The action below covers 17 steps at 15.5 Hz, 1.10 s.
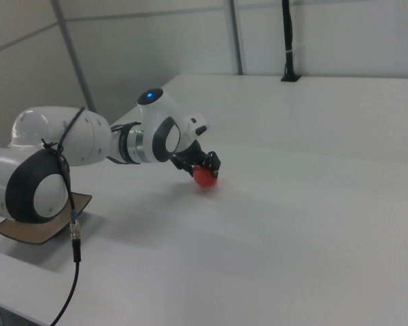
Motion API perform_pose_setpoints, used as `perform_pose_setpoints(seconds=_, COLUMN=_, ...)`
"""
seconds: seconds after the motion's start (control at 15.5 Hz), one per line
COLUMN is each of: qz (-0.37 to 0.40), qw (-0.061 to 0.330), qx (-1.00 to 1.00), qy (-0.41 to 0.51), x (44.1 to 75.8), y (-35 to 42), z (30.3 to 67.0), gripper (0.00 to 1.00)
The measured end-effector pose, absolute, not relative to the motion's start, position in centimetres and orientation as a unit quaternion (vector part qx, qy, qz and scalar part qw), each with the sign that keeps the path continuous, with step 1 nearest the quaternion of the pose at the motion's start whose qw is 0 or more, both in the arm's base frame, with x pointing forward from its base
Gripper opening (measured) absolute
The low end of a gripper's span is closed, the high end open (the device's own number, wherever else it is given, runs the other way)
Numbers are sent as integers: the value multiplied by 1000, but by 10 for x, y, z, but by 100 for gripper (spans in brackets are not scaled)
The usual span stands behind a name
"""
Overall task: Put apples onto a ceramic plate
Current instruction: 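Close the gripper on the red apple and lift it up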
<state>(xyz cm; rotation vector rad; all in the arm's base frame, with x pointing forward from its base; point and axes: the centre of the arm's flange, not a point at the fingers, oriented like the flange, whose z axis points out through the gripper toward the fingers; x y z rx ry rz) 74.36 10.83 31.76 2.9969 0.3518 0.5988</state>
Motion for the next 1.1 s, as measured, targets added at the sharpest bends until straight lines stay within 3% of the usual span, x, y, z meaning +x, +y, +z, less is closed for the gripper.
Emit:
perform_pose_setpoints(seconds=0.06, qz=195, qw=34, qx=973, qy=116, x=744, y=109, z=318, gripper=77)
perform_pose_setpoints(seconds=0.13, qz=196, qw=38, qx=972, qy=120, x=744, y=109, z=319, gripper=72)
perform_pose_setpoints(seconds=0.58, qz=204, qw=48, qx=969, qy=129, x=747, y=109, z=325, gripper=72)
perform_pose_setpoints(seconds=0.84, qz=240, qw=48, qx=962, qy=120, x=748, y=107, z=378, gripper=70)
perform_pose_setpoints(seconds=1.1, qz=246, qw=48, qx=964, qy=85, x=728, y=103, z=450, gripper=70)
